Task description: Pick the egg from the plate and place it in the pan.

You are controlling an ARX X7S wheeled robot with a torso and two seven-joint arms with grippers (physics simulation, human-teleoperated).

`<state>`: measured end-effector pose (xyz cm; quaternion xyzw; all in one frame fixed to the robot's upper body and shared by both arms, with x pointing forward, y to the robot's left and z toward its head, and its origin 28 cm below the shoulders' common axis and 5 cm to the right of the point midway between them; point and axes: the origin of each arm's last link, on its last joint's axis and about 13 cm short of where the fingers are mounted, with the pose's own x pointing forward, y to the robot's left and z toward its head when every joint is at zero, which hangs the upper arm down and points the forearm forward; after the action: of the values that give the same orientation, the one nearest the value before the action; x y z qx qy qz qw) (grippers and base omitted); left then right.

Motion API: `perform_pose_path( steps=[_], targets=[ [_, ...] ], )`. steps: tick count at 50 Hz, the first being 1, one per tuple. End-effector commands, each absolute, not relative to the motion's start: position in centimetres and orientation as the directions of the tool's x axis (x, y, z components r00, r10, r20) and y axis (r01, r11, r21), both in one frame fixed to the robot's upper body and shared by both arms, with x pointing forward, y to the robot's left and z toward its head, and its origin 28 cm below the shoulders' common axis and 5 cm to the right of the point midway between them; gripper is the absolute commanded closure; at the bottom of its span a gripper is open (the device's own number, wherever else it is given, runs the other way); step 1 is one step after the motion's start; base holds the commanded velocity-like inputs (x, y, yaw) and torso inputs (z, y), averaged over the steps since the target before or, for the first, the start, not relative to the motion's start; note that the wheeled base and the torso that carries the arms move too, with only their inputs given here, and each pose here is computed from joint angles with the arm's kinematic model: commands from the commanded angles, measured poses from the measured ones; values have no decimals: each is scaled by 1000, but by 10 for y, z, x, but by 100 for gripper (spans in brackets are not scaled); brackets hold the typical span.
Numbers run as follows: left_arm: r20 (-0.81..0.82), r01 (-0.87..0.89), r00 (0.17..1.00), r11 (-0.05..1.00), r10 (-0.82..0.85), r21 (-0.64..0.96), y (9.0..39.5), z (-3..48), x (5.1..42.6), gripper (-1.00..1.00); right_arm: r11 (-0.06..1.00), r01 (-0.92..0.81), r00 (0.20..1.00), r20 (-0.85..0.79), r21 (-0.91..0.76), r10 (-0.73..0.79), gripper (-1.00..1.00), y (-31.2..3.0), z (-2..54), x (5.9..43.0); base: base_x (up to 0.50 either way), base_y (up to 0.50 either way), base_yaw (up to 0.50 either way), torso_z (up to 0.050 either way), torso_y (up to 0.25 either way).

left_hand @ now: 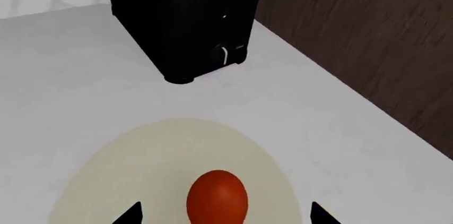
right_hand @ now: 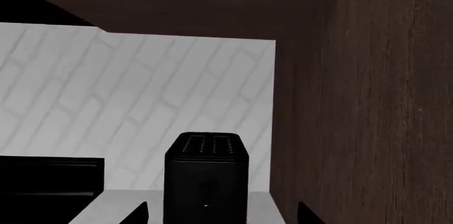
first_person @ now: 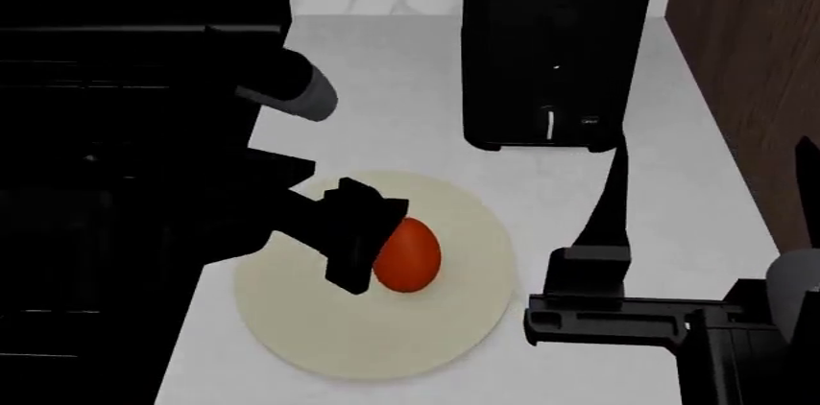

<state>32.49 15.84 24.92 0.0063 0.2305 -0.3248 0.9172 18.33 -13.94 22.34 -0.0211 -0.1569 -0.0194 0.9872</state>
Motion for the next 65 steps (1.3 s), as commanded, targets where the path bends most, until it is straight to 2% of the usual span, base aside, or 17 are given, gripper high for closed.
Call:
perform_pose_path(
  steps=[1, 9, 19, 26, 43, 65],
  targets=[
    [-472, 573, 676, 806, -566, -146, 148, 243, 338, -100, 999, 44, 945, 325, -15, -37, -100, -139, 224, 178, 0, 0, 0, 0, 0],
    [-492, 548, 690, 827, -531, -124, 146, 241, 350, -100, 999, 45, 945, 325, -13, -39, -100, -141, 225, 174, 0, 0, 0, 0, 0],
    [-530, 564, 665, 819, -527, -106, 139, 233, 361, -100, 999, 50, 947, 319, -2, -47, -100, -141, 221, 171, 0, 0, 0, 0, 0],
    [-557, 603, 623, 791, -550, -106, 130, 224, 353, -100, 999, 50, 948, 314, 3, -48, -100, -139, 220, 169, 0, 0, 0, 0, 0],
    [-564, 599, 628, 796, -536, -90, 124, 218, 366, -100, 999, 48, 950, 309, 8, -48, -100, -139, 219, 165, 0, 0, 0, 0, 0],
    [-587, 632, 594, 771, -550, -83, 110, 208, 372, -100, 998, 53, 951, 305, 21, -57, -100, -138, 217, 163, 0, 0, 0, 0, 0]
  ],
)
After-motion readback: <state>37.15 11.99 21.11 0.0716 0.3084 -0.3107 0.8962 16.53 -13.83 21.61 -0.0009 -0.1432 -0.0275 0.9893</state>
